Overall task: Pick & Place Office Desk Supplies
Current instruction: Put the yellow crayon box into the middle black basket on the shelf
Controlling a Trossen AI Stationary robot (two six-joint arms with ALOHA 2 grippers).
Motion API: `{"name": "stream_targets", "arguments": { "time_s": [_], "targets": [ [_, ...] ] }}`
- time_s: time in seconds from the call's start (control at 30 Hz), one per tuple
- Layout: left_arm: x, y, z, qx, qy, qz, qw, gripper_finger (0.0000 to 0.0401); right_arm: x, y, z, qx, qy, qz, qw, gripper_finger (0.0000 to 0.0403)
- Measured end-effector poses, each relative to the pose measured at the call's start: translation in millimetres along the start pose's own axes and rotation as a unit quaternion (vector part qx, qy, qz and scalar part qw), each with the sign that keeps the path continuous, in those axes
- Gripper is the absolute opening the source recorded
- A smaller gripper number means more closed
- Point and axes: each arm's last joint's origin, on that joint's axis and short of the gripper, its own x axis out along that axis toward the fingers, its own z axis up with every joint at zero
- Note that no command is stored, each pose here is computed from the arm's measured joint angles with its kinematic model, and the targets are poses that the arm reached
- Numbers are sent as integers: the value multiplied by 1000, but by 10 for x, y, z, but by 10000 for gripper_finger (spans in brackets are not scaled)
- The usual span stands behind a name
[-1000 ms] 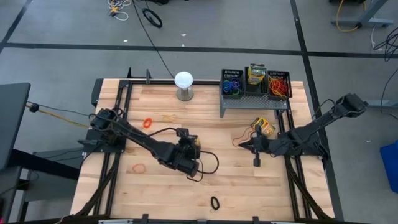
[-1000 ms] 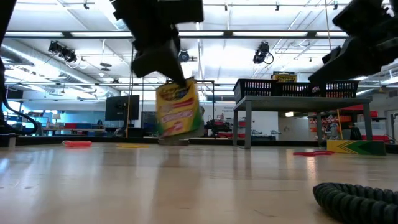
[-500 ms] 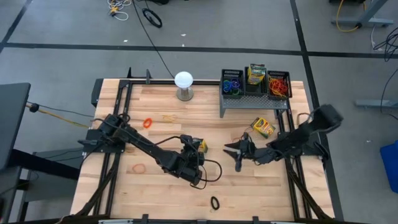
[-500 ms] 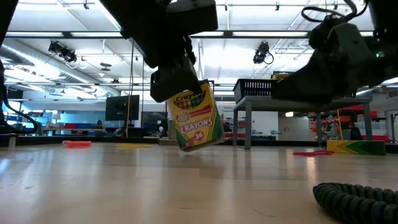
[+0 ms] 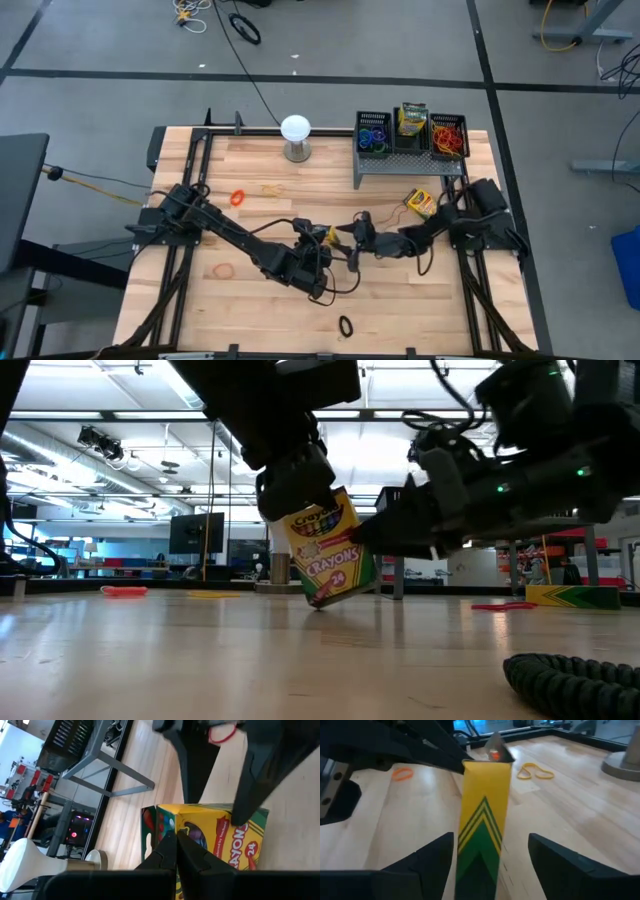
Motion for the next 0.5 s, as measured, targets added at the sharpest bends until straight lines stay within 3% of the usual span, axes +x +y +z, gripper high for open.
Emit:
{"name": "stream_targets", "arguments": {
  "time_s": [0.2,0.5],
  "targets": [
    [19,5,12,-2,-1,-6,1000,2,92,-2,72,-11,0,37,999,237],
    [12,0,35,-19,-4,-25,1000,16,123,-29,82,-22,6,39,999,115]
  ]
}}
